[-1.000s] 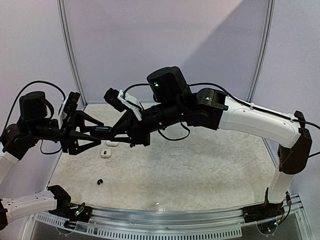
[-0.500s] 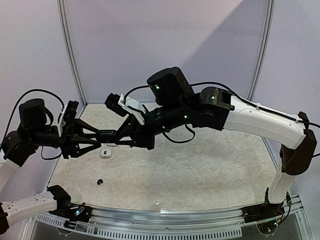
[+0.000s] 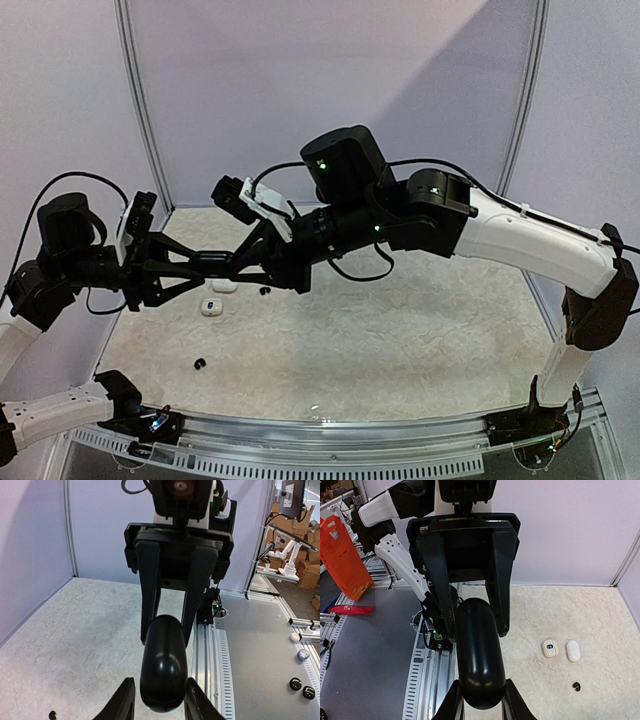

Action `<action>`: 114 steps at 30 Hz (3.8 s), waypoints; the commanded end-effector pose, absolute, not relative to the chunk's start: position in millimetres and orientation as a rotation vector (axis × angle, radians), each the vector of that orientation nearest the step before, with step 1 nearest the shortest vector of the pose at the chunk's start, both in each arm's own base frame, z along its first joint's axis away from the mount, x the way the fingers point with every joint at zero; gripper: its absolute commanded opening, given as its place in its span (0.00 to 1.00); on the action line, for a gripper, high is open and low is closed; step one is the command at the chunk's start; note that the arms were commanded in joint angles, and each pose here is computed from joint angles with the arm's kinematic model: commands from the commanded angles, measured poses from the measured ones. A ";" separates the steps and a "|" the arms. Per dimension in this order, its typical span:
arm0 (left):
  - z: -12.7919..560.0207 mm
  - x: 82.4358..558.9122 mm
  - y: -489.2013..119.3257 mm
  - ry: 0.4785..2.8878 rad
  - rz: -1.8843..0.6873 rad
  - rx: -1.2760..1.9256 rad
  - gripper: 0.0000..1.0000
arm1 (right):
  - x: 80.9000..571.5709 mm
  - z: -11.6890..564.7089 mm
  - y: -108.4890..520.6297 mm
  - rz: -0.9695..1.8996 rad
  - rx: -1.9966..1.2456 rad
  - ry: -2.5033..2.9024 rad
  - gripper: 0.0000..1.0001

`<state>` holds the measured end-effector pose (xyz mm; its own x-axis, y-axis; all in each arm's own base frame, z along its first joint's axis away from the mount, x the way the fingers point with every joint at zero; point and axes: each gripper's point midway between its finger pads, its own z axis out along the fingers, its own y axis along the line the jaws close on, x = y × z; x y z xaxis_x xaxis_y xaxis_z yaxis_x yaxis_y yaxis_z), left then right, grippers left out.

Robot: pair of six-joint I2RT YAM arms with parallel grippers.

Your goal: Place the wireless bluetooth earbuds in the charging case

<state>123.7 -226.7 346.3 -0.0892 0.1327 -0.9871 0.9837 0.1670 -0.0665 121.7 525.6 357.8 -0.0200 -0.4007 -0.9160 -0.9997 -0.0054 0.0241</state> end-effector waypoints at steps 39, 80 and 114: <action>353.2 116.9 -239.5 1.401 -1.215 1.102 0.00 | 121.3 388.0 525.4 1.025 -1.453 1.441 0.00; 347.2 133.3 -225.5 1.334 -0.964 1.133 0.00 | 141.7 381.8 526.5 0.864 -1.453 1.477 0.99; 342.9 121.0 -227.7 1.278 -0.945 1.222 0.00 | 155.2 355.9 549.3 0.753 -1.469 1.508 0.99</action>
<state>125.6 -224.9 336.9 0.1242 0.1596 -0.9793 0.9721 0.1783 0.1523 152.8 546.7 367.1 0.0897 -0.4228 -0.9018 -0.9794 0.1272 -0.1571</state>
